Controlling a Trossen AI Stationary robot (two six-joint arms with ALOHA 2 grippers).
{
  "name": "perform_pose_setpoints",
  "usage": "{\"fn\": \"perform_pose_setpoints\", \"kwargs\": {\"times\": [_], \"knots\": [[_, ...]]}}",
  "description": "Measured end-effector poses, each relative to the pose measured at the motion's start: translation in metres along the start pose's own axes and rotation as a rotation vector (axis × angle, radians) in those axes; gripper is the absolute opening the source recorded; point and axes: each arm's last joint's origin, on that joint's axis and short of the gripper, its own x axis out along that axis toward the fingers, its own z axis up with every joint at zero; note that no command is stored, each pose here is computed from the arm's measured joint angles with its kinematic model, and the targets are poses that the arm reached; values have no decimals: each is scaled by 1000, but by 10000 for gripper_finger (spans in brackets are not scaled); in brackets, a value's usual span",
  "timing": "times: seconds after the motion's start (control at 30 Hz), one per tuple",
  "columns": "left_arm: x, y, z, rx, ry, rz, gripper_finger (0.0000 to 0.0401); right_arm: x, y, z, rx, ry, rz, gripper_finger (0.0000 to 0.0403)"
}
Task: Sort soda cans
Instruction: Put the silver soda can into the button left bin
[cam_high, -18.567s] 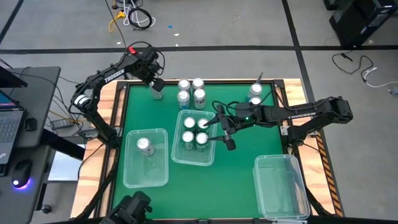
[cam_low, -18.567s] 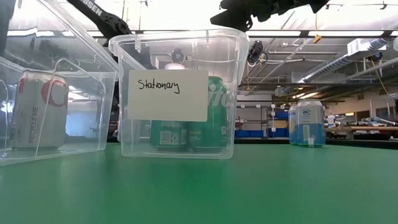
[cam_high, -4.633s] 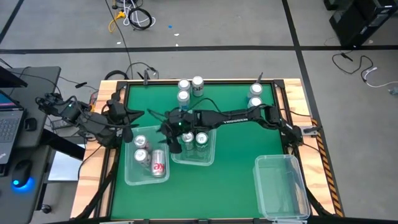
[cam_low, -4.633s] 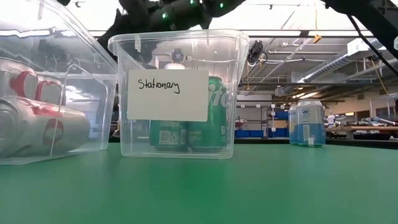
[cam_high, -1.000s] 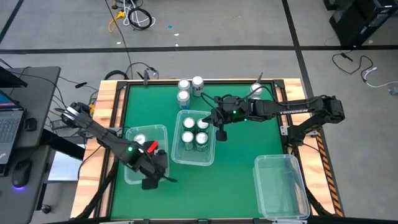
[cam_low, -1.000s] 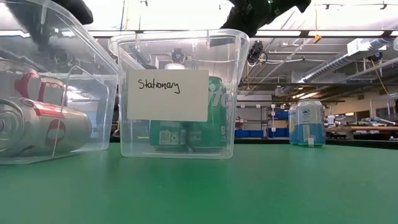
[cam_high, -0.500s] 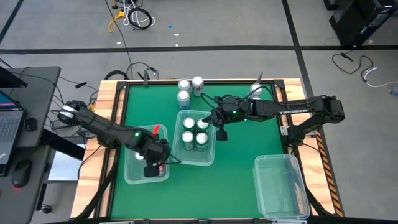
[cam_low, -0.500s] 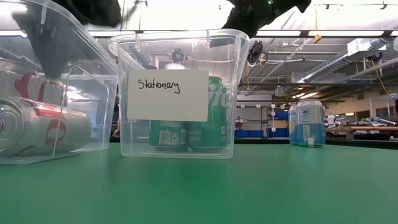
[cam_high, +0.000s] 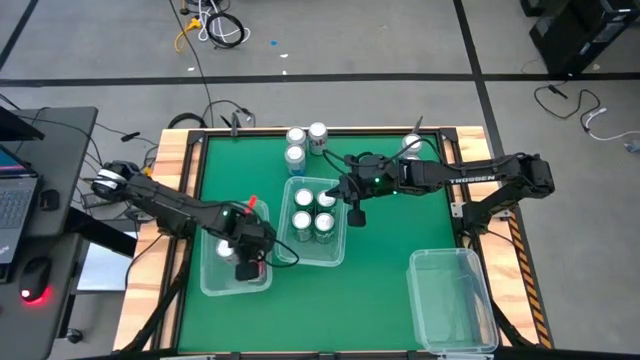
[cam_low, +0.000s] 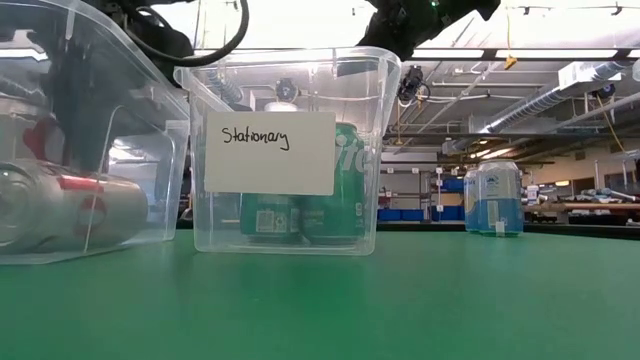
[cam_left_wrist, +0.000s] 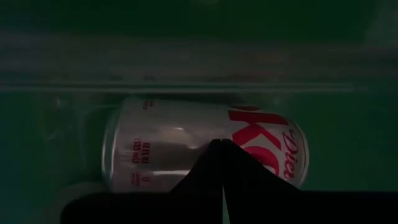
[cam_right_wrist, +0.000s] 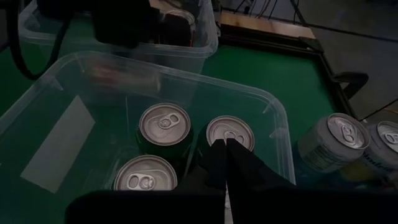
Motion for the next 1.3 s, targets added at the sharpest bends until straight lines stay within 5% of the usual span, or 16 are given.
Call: {"fn": "perform_pose_setpoints", "kwargs": {"times": [0.33, 0.47, 0.67, 0.93, 1.3], "knots": [[-25, 7, 2, 51, 12, 313, 0, 0, 0, 0, 2, 0, 0, 0], [-45, -3, 14, 49, -46, 254, 0, 0, 0, 0, 3, 0, 0, 0], [-53, -29, 25, 96, -104, -12, 0, 0, 0, 0, 3, 0, 0, 0], [-8, -35, 14, 54, 78, 0, 0, 0, 0, 0, 1, -1, 0, 0], [7, -33, 8, 8, 57, -10, 0, 0, 0, 0, 0, -3, 0, 0]]}}
